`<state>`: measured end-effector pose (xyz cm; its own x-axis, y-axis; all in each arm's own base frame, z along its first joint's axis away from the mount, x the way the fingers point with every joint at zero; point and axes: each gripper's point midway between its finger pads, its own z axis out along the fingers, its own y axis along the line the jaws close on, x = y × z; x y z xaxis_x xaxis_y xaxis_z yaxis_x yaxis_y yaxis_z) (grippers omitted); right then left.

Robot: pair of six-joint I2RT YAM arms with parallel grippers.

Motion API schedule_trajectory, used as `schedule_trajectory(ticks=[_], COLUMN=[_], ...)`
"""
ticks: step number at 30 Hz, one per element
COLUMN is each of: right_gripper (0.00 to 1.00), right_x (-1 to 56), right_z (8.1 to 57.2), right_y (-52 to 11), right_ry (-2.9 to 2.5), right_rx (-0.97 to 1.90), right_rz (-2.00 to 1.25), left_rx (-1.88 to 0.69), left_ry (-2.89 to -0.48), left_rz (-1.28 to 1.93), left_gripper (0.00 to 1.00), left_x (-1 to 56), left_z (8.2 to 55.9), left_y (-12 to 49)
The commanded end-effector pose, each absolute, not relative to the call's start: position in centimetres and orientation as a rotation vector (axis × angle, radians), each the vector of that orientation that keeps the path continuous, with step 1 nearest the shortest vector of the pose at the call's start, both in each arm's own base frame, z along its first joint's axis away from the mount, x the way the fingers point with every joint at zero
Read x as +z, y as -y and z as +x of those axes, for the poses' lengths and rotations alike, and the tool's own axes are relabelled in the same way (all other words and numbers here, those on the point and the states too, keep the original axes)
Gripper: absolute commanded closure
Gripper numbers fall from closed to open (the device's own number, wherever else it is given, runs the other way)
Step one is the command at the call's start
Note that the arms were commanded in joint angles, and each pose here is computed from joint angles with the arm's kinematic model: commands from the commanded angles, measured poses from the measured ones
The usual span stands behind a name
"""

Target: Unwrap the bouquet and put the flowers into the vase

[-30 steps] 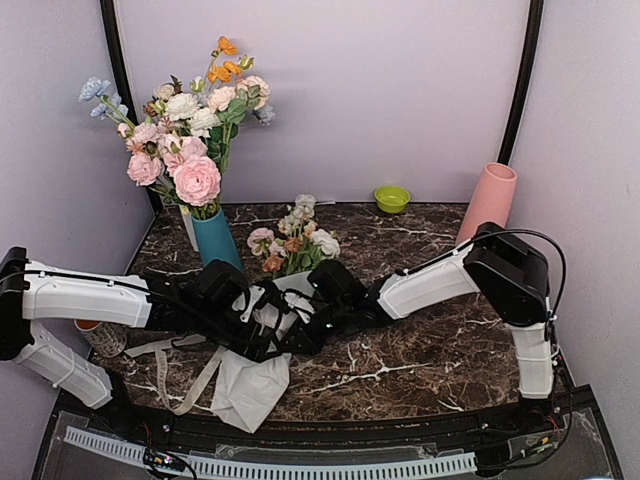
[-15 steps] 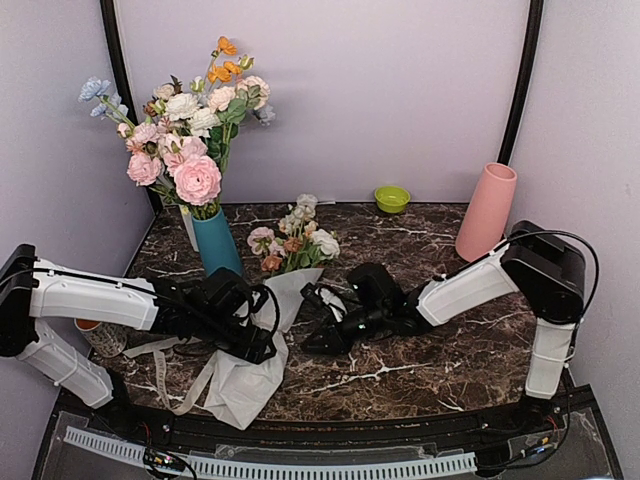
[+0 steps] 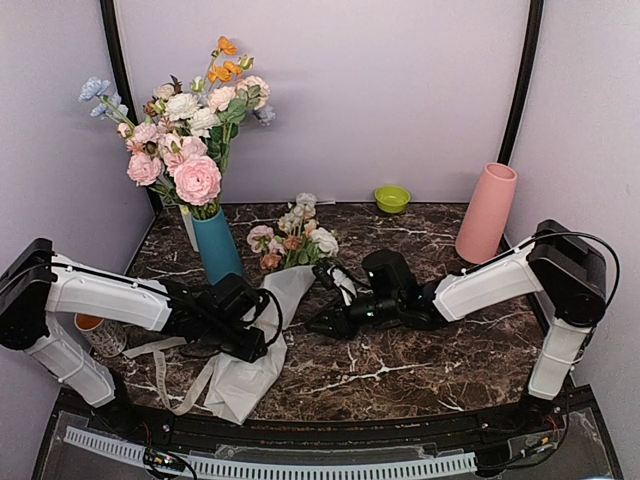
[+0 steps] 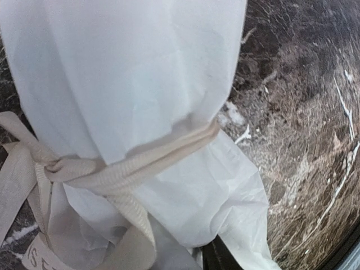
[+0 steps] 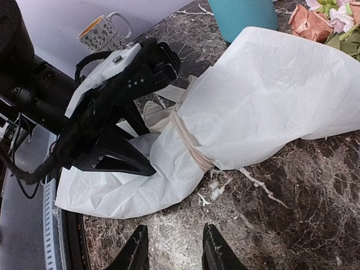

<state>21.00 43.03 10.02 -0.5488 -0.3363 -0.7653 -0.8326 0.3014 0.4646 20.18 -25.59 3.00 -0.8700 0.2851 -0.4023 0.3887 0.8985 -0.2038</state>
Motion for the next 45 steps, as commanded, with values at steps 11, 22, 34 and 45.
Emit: schedule_trajectory(ticks=[11, 22, 34, 45], right_gripper=[0.65, 0.68, 0.72, 0.81], right_x=[13.8, 13.1, 10.7, 8.9], right_z=[20.0, 18.0, 18.5, 18.3], right_y=[-44.9, -48.2, -49.3, -51.4], right_ry=[-1.742, -1.648, -1.682, -1.662], right_rx=[1.093, 1.067, 0.951, 0.867], right_rz=[-1.222, -1.420, -1.467, -1.541], left_rx=[-0.746, -0.951, -0.931, -0.922], left_ry=[-2.371, -2.192, -2.173, -2.171], left_rz=[0.730, 0.909, 0.987, 1.021], left_gripper=[0.89, 0.95, 1.00, 1.00], left_x=[6.6, 8.5, 8.7, 8.7], left_z=[17.9, 14.9, 15.0, 15.0], left_y=[27.0, 27.8, 28.3, 28.6])
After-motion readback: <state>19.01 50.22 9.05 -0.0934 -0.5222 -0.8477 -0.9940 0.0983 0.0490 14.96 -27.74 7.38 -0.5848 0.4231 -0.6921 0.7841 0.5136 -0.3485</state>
